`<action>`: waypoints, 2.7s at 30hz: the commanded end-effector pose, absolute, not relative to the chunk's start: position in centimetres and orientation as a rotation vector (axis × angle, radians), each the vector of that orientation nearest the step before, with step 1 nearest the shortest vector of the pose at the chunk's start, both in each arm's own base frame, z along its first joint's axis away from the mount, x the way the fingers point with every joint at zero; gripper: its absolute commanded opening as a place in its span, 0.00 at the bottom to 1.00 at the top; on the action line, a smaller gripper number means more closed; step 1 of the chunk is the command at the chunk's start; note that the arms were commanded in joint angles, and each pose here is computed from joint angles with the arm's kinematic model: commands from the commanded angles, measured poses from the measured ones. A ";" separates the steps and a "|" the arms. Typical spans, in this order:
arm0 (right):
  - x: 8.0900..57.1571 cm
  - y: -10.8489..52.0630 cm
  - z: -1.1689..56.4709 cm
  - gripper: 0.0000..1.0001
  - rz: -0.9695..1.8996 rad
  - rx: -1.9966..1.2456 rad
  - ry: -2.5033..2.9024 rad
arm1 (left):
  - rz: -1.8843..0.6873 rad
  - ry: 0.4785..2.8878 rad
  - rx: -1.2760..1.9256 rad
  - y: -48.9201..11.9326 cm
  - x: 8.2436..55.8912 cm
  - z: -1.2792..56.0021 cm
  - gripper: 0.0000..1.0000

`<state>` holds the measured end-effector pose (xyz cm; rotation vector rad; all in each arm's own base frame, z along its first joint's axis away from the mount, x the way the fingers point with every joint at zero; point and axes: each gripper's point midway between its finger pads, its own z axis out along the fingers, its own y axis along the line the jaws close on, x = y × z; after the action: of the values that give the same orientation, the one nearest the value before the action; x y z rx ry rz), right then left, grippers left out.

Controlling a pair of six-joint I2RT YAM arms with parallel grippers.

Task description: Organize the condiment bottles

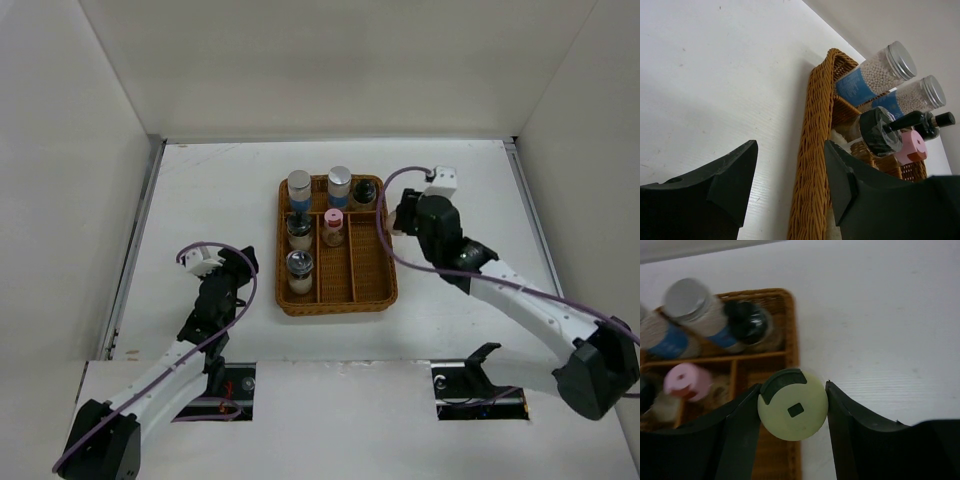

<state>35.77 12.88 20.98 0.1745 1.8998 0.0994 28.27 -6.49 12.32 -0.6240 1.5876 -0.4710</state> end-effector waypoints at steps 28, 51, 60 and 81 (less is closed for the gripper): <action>27.8 33.1 13.0 0.48 0.383 -0.374 1.987 | -0.415 1.585 -0.675 -4.8 28.3 10.9 1.00; 34.9 22.5 22.7 1.00 0.343 0.097 1.715 | -0.240 1.823 -0.737 -3.9 27.8 11.4 1.00; 35.5 18.5 19.5 1.00 0.247 0.246 1.668 | -0.253 1.736 -0.749 -3.2 28.1 14.6 1.00; 36.8 15.2 16.6 1.00 0.207 0.396 1.691 | -0.183 1.831 -0.707 -3.8 30.0 12.2 1.00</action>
<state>36.18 14.15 15.12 0.3738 1.7421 0.1349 28.37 -3.10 9.11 -0.7327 1.9085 -0.1302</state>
